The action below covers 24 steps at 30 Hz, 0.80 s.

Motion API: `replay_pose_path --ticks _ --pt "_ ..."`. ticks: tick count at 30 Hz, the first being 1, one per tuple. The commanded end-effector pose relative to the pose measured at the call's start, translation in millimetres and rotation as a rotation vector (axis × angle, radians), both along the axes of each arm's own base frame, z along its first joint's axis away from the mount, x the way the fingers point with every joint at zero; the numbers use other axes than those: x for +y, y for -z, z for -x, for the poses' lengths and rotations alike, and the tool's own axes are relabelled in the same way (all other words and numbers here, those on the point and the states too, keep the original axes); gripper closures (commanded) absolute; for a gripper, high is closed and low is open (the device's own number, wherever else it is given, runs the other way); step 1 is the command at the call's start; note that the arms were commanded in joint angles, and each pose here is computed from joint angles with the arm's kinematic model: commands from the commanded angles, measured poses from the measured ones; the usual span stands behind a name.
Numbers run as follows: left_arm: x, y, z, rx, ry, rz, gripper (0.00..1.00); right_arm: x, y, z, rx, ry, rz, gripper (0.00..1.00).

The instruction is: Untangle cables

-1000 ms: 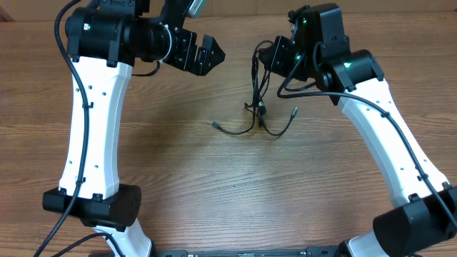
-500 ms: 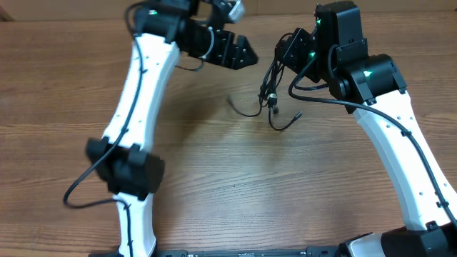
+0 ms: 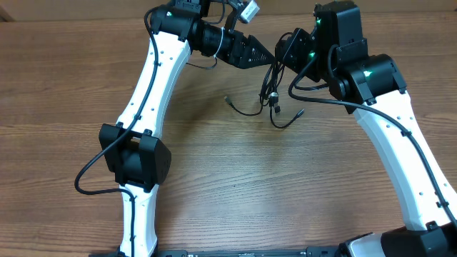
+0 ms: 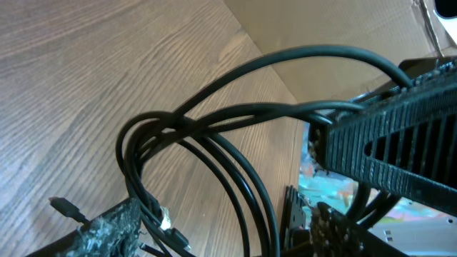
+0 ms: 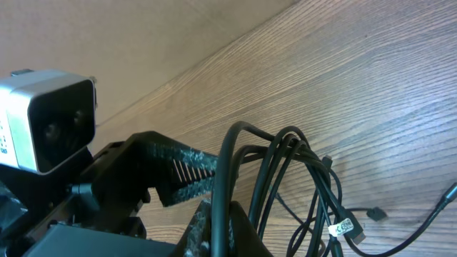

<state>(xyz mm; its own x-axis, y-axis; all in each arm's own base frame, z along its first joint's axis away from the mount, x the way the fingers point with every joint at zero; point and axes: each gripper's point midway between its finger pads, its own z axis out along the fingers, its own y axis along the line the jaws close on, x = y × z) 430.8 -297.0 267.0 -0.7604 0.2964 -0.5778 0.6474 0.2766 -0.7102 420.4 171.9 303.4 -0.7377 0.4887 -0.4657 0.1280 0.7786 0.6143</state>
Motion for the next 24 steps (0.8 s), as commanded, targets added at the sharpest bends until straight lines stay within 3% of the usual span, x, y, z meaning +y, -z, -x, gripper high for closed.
replay_pose_path --ticks 1,3,9,10,13,16,21,24 --pt "-7.5 11.9 6.8 -0.024 0.017 -0.064 0.28 -0.5 -24.2 1.0 -0.064 -0.008 -0.014 0.96" --pt "-11.2 17.8 8.7 -0.021 0.011 -0.100 0.32 -0.5 -24.2 1.0 -0.064 -0.008 -0.015 0.96" --pt "-26.1 53.1 3.7 0.039 -0.082 -0.261 0.57 1.2 -24.4 1.8 -0.062 -0.017 -0.021 0.96" --pt "-27.9 54.6 4.2 0.038 -0.080 -0.265 0.63 1.2 -24.4 1.8 -0.062 -0.017 -0.021 0.96" --pt "-17.8 69.6 -7.1 0.023 -0.157 -0.368 0.96 -0.9 -22.9 2.0 -0.056 -0.011 -0.016 0.96" --pt "18.2 82.1 -29.4 0.029 -0.340 -0.530 0.96 -32.7 -5.9 3.0 0.012 0.119 0.055 0.96" --pt "63.0 48.3 -40.2 -0.010 -0.417 -0.521 0.96 -110.9 26.4 13.9 0.136 0.367 0.270 0.96" --pt "99.6 18.7 -43.8 -0.044 -0.489 -0.510 0.96 -142.5 40.5 22.9 0.202 0.426 0.381 0.96"
